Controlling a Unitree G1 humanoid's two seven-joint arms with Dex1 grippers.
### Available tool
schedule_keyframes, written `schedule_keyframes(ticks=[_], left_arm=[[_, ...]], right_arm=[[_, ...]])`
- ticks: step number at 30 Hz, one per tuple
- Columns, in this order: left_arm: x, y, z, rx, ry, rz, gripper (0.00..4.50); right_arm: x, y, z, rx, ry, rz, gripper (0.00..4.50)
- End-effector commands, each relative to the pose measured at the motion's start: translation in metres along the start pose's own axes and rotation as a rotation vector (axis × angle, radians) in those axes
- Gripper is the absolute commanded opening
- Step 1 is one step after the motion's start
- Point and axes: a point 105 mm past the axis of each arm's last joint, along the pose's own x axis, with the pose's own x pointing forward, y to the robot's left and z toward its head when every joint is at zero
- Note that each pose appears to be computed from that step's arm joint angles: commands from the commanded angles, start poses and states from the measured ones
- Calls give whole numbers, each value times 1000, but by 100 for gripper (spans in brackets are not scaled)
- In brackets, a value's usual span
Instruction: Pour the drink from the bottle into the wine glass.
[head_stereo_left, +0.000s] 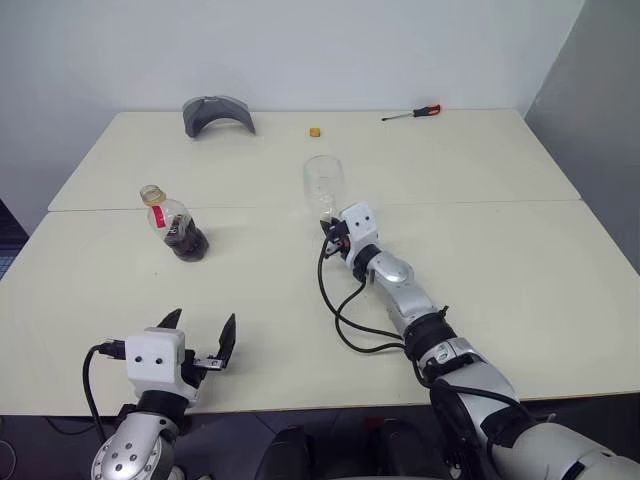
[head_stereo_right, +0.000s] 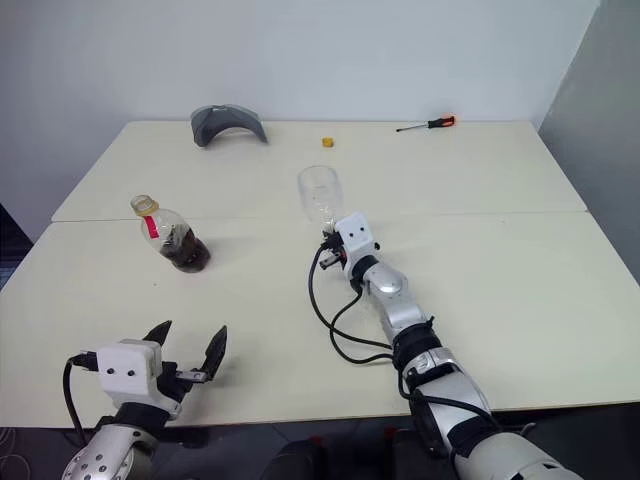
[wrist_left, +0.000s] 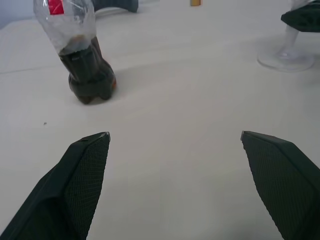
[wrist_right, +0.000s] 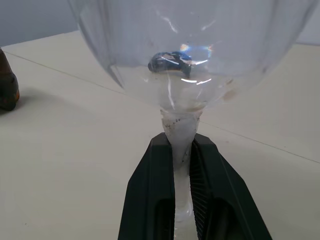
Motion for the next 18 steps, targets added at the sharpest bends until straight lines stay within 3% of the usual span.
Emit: schedule_keyframes(ticks=[1,8,17,18], left_arm=[[0,-2,10,17,-36,-6,450],[-4,0,15,15,-40,2,450],[0,-3,20,9,-59,-10,450],[2,-4,22,9,-65,-19,450]], right_arm=[[9,10,13,32,-33,25,18],[21,33,30,79,-102,53,18],[18,43,20,72,-88,91,18],[17,41,18,65,-88,92,52]])
